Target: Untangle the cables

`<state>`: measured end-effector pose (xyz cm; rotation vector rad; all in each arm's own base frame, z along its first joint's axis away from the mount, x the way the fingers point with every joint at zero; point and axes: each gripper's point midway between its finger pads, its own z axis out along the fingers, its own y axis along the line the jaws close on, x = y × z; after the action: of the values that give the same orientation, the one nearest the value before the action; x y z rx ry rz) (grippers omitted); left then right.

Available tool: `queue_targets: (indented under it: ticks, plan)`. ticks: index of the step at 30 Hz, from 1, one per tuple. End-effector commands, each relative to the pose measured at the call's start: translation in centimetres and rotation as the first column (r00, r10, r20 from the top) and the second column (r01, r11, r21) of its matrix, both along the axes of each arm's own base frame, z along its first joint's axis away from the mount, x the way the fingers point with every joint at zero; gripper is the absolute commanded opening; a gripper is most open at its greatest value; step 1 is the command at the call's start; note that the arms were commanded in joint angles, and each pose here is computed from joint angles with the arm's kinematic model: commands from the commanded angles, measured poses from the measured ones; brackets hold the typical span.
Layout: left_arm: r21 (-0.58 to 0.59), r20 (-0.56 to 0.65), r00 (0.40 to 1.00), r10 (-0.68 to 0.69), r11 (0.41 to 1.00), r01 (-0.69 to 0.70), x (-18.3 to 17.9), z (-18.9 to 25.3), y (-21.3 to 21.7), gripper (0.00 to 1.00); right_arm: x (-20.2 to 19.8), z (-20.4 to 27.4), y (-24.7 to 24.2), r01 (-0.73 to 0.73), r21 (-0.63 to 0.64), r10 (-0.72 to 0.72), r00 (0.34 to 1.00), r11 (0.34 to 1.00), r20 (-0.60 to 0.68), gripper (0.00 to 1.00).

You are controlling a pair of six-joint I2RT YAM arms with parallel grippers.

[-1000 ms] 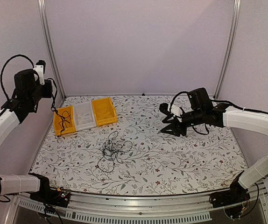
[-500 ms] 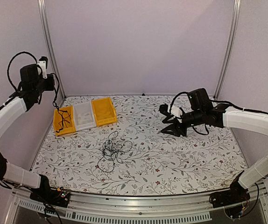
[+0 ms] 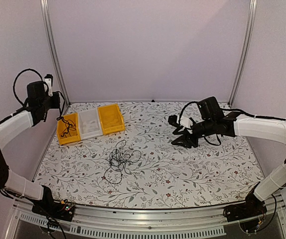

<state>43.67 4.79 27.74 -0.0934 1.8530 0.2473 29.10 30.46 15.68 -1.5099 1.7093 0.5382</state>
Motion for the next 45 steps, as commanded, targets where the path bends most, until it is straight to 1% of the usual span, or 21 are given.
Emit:
queue_targets:
  ticks: [1, 10, 13, 16, 20, 26, 31, 33, 38, 45]
  plan:
    - [-0.032, -0.013, 1.0, 0.007, 0.999, -0.007, -0.5, -2.0, 0.2, 0.0, 0.0, -1.1, -0.2, -0.004, -0.023, 0.004, 1.0, 1.0, -0.022, 0.51]
    - [-0.055, -0.109, 0.993, -0.039, 0.998, 0.033, 0.7, -6.6, -0.5, 0.0, 0.0, -2.3, -0.3, -0.01, -0.056, 0.008, 0.999, 0.998, -0.034, 0.51]
    - [-0.097, -0.143, 0.988, -0.056, 0.994, 0.043, 1.3, -8.5, -0.9, 0.0, 0.0, -2.3, -0.4, -0.011, -0.059, 0.009, 0.999, 0.998, -0.033, 0.51]
    - [-0.107, -0.177, 0.982, -0.059, 0.993, 0.041, 1.6, -10.0, -1.0, 0.0, 0.1, -2.5, -0.4, -0.01, -0.066, 0.008, 0.999, 0.998, -0.031, 0.51]
    - [-0.096, -0.234, 0.971, -0.049, 0.995, 0.027, 2.2, -12.1, -0.6, 0.0, 0.1, -2.9, -0.5, -0.013, -0.075, 0.01, 0.999, 0.997, -0.033, 0.51]
    - [-0.097, -0.346, 0.938, 0.0, 0.995, -0.036, 2.4, -15.7, 0.2, 0.0, 0.0, -3.8, -0.4, -0.024, -0.096, 0.018, 0.998, 0.995, -0.062, 0.51]
    - [-0.096, -0.383, 0.922, 0.055, 0.99, -0.099, 2.4, -17.0, 1.1, 0.0, 0.0, -4.1, -0.5, -0.024, -0.109, 0.018, 0.998, 0.994, -0.059, 0.51]
    - [-0.091, -0.438, 0.896, 0.074, 0.988, -0.126, 1.9, -18.4, 1.4, 0.0, 0.0, -4.3, -0.5, -0.026, -0.115, 0.019, 0.998, 0.993, -0.062, 0.51]
    - [-0.12, -0.477, 0.878, 0.045, 0.986, -0.115, 2.5, -19.8, 0.8, 0.0, -0.1, -4.6, -0.4, -0.034, -0.128, 0.026, 0.998, 0.991, -0.063, 0.51]
    - [-0.103, -0.493, 0.868, 0.067, 0.986, -0.134, 2.3, -20.1, 1.2, 0.0, -0.2, -4.9, -0.4, -0.035, -0.143, 0.027, 0.998, 0.989, -0.058, 0.51]
